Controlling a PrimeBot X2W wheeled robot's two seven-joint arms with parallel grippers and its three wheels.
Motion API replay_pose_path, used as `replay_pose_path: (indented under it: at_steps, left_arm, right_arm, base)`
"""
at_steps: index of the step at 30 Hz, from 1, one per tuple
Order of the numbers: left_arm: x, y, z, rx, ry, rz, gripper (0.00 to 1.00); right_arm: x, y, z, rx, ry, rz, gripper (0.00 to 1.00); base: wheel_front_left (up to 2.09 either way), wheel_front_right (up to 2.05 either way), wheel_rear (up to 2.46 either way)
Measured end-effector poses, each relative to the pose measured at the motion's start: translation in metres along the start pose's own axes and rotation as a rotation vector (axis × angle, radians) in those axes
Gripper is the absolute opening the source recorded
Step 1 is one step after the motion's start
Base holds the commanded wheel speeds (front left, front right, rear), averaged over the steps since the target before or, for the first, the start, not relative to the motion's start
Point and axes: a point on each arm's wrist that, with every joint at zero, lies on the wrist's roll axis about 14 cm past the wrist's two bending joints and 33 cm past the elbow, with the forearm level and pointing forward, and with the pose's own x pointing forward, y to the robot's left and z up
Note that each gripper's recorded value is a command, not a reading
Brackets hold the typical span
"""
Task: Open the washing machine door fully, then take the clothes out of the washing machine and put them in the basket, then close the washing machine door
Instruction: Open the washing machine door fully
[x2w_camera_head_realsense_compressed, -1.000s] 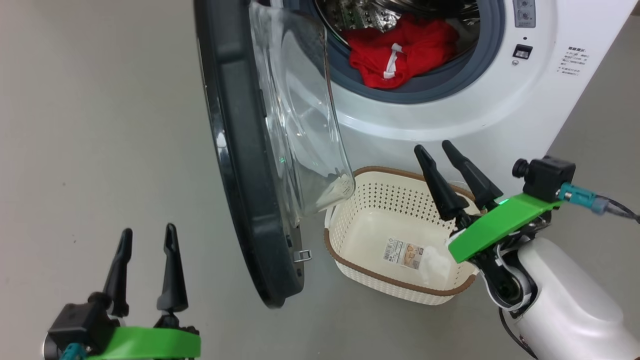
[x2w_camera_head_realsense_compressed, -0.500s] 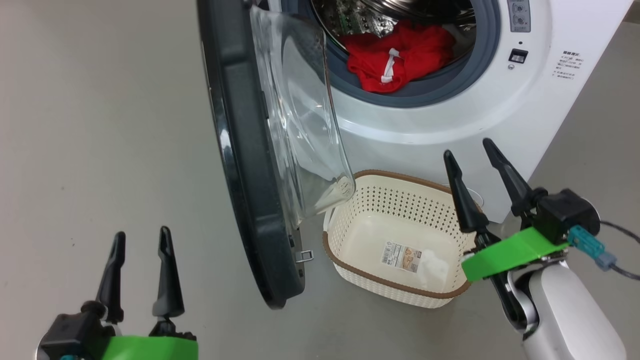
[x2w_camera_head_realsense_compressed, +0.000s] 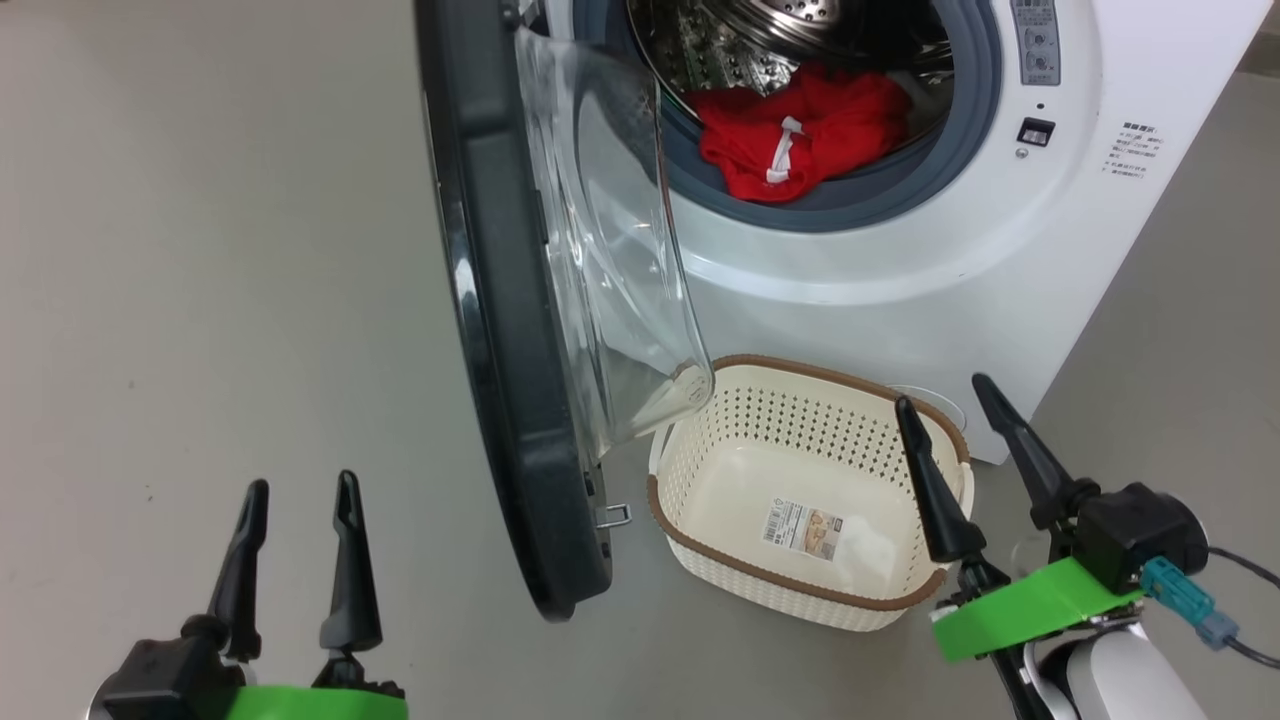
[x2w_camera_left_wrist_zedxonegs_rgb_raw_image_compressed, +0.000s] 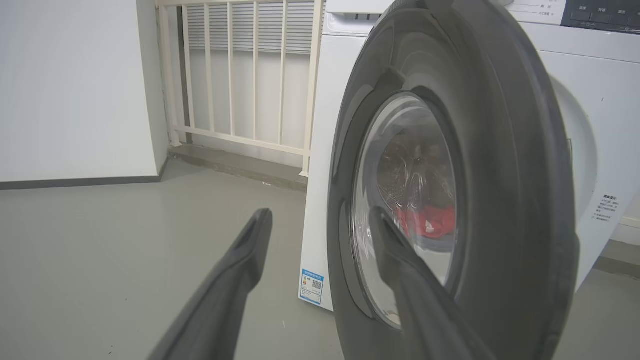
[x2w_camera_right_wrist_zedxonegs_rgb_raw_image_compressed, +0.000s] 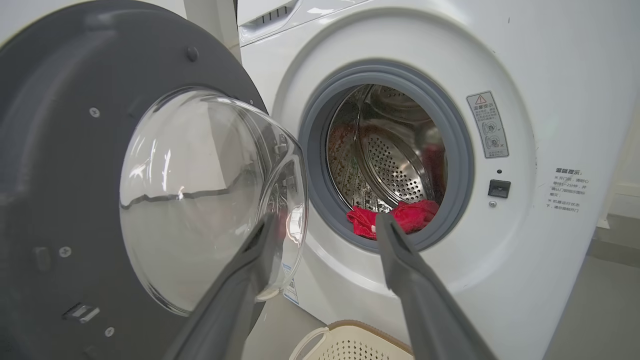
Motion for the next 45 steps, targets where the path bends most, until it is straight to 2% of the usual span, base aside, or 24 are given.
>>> replay_pose_path:
  at_steps: [9,22,23,24,34,45]
  left_arm:
    - [-0.009,0.003,-0.005,-0.005,0.018,0.006,1.0]
    - [-0.01,0.005,-0.01,-0.002,0.035,0.012,1.0]
    - [-0.01,0.005,-0.011,-0.003,0.036,0.009,0.33]
    - [-0.01,0.004,-0.011,-0.004,0.037,0.007,0.0]
    - [-0.004,-0.002,0.0,-0.021,0.0,-0.022,0.0]
    - [0.025,-0.029,0.076,-0.063,-0.245,-0.108,0.0]
  right_arm:
    - [-0.019,0.006,-0.013,0.022,0.047,-0.003,1.0]
    - [-0.019,0.007,-0.013,0.023,0.048,0.001,1.0]
    - [-0.019,0.007,-0.013,0.022,0.048,0.0,1.0]
    - [-0.019,0.007,-0.013,0.022,0.048,0.0,1.0]
    - [-0.021,0.006,-0.014,0.031,0.051,-0.005,1.0]
    - [-0.024,0.003,-0.013,0.028,0.049,-0.015,1.0]
  base:
    - [0.0,0.0,0.0]
    - [0.0,0.0,0.0]
    - [0.0,0.0,0.0]
    - [0.0,0.0,0.0]
    - [0.0,0.0,0.0]
    - [0.0,0.0,0.0]
